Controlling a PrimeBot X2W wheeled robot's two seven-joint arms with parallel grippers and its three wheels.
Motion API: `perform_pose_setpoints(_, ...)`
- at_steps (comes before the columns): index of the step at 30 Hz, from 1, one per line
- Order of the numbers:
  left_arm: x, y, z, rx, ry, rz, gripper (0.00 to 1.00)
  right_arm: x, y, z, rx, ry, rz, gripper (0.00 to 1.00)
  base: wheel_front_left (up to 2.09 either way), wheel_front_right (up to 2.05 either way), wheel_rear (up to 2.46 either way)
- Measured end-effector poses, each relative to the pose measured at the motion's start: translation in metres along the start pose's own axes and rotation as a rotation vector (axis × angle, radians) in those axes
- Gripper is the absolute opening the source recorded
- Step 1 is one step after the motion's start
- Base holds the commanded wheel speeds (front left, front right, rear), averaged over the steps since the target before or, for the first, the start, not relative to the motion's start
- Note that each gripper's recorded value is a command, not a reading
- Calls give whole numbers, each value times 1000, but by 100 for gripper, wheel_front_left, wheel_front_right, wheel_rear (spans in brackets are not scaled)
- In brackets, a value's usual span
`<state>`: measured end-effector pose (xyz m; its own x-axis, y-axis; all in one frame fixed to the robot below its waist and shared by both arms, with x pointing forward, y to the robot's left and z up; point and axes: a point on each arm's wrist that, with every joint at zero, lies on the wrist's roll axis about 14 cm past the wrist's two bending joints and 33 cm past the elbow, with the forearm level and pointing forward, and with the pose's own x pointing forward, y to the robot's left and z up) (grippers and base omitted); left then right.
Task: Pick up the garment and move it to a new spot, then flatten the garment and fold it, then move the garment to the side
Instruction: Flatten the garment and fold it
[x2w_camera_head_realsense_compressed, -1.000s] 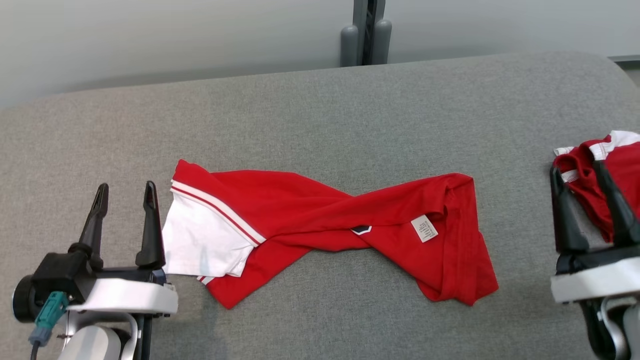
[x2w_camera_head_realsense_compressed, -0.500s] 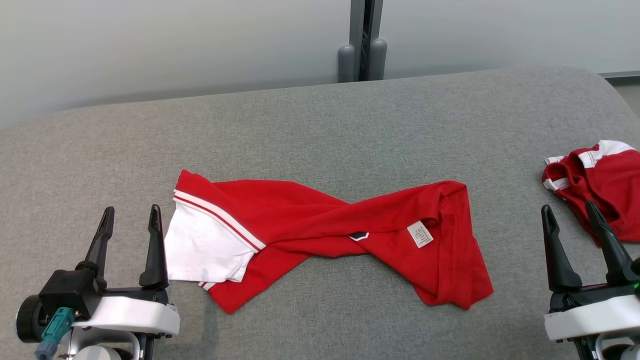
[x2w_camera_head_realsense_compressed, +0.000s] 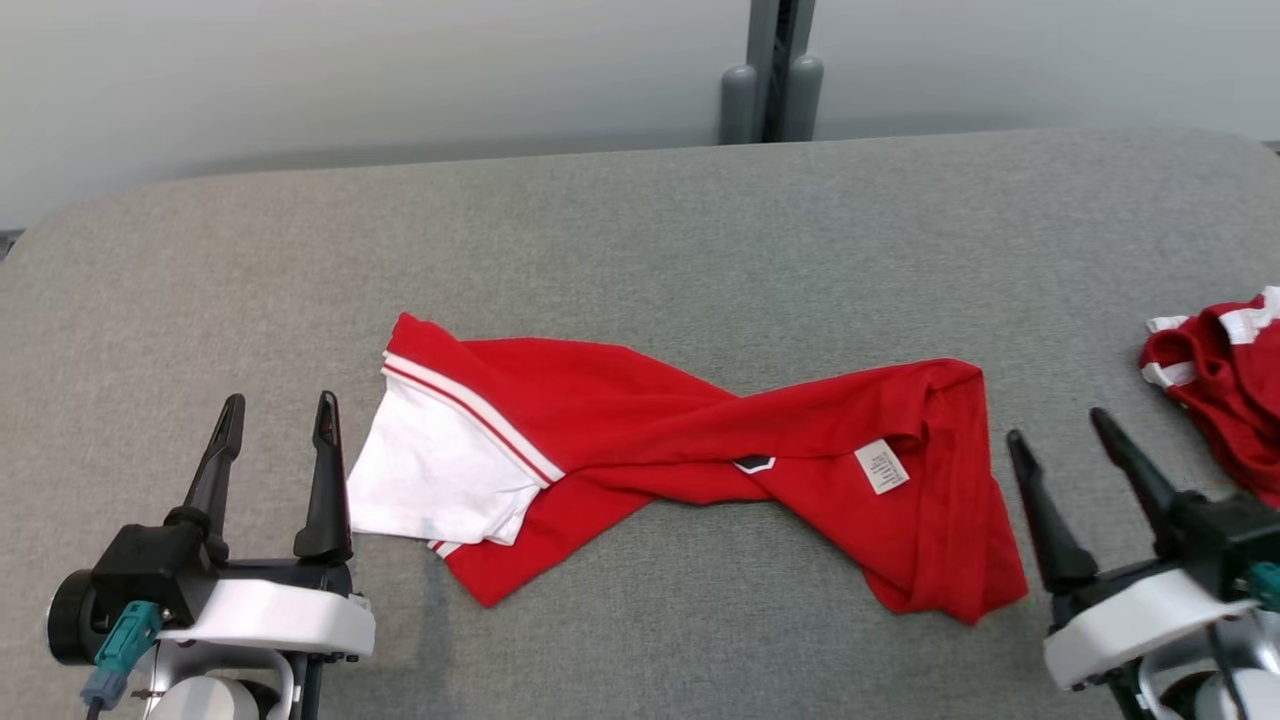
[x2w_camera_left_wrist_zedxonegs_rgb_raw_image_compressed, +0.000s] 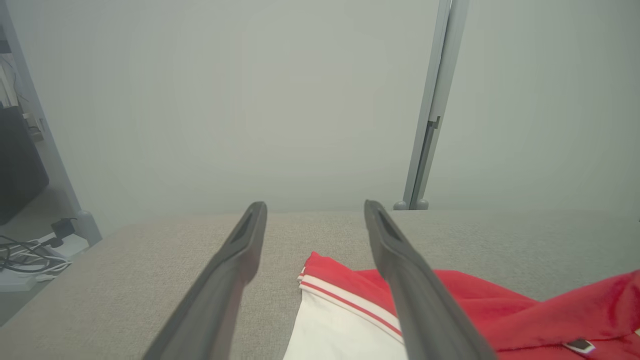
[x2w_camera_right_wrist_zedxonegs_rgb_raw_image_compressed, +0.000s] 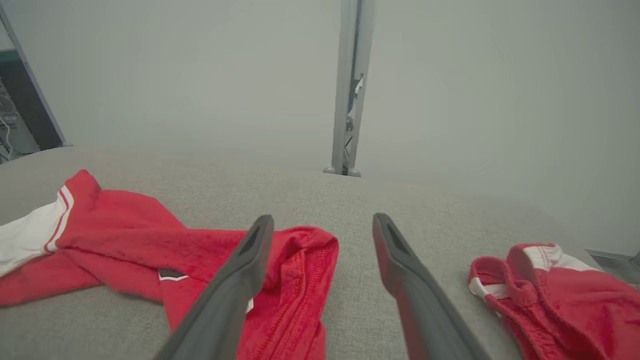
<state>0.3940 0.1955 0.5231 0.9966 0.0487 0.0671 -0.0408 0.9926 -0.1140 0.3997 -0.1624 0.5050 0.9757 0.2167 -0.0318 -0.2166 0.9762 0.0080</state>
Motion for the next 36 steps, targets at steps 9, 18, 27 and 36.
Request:
perform_pose_setpoints(9,4,8,-16,-18,30,38,100,32,47,-66,-98,226,212,100,0,0,0)
perform_pose_setpoints(18,11,17,-31,-22,60,71,100,59,55,-99,-207,319,301,1,0,0,0)
perform_pose_setpoints(27,22,8,-32,-31,49,44,100,65,48,-63,-309,265,345,0,0,0,0)
perform_pose_setpoints(36,32,-3,-33,-31,43,8,100,53,9,-19,-581,351,371,0,0,0,0)
